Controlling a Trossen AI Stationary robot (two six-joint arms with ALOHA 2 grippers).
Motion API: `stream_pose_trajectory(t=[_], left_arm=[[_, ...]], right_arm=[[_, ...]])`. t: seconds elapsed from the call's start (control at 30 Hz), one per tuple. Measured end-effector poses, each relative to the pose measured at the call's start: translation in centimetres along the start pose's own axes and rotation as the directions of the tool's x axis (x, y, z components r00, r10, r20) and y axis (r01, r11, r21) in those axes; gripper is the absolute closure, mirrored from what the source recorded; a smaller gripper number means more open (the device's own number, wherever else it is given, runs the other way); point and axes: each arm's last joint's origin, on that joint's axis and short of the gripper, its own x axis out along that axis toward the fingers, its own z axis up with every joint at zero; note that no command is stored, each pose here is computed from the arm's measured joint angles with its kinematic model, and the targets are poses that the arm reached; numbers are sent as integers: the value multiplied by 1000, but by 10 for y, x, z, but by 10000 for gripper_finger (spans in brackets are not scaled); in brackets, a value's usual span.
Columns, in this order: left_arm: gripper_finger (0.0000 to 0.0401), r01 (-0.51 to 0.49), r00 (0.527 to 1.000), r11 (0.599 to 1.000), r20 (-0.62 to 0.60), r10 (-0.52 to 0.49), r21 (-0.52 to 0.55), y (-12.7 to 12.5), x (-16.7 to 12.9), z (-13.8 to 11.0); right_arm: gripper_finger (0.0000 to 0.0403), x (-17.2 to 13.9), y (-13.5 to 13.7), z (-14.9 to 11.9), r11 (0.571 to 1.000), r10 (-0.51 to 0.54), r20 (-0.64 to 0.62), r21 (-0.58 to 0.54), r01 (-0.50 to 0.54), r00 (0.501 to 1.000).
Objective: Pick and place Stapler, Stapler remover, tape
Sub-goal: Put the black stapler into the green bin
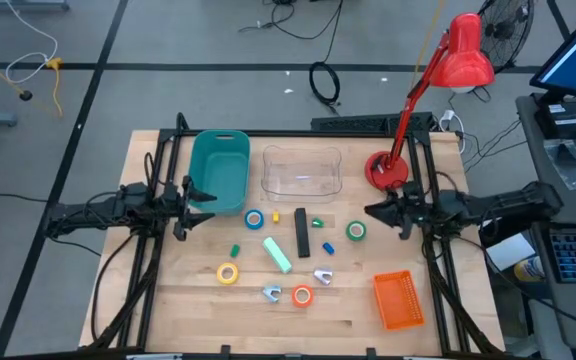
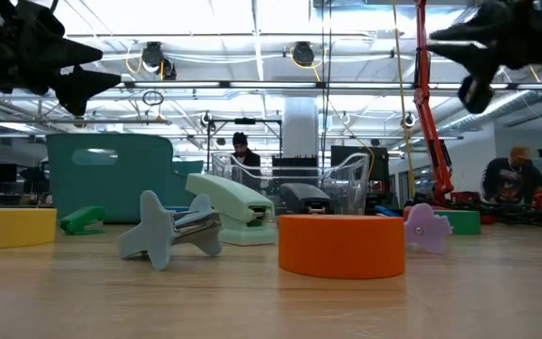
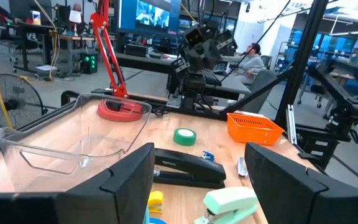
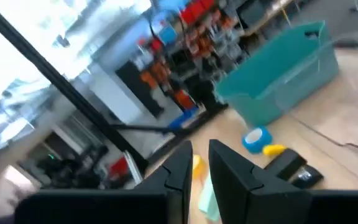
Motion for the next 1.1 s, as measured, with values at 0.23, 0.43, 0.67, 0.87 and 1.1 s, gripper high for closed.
stream_pose_trajectory(t=[0.23,0.43,0.67,0.87,1.1], left_arm=[[148,0,1000,1000,-3,0,-1,0,0,0],[148,-1,1000,1000,-15,1,-2,0,0,-1],[148,26,995,1000,-91,-27,-14,0,0,-8],[148,35,992,999,-119,-36,-15,0,-1,-11],[148,41,992,999,-120,-37,34,0,-1,-11]], right_arm=[[355,47,22,10,995,-90,-187,-48,82,978],[355,85,45,18,993,-109,-279,-84,88,954],[355,126,61,14,968,-252,-404,-84,238,880],[355,162,65,7,898,-424,-496,-119,424,758],[355,193,60,-2,823,-512,-549,-95,560,660]])
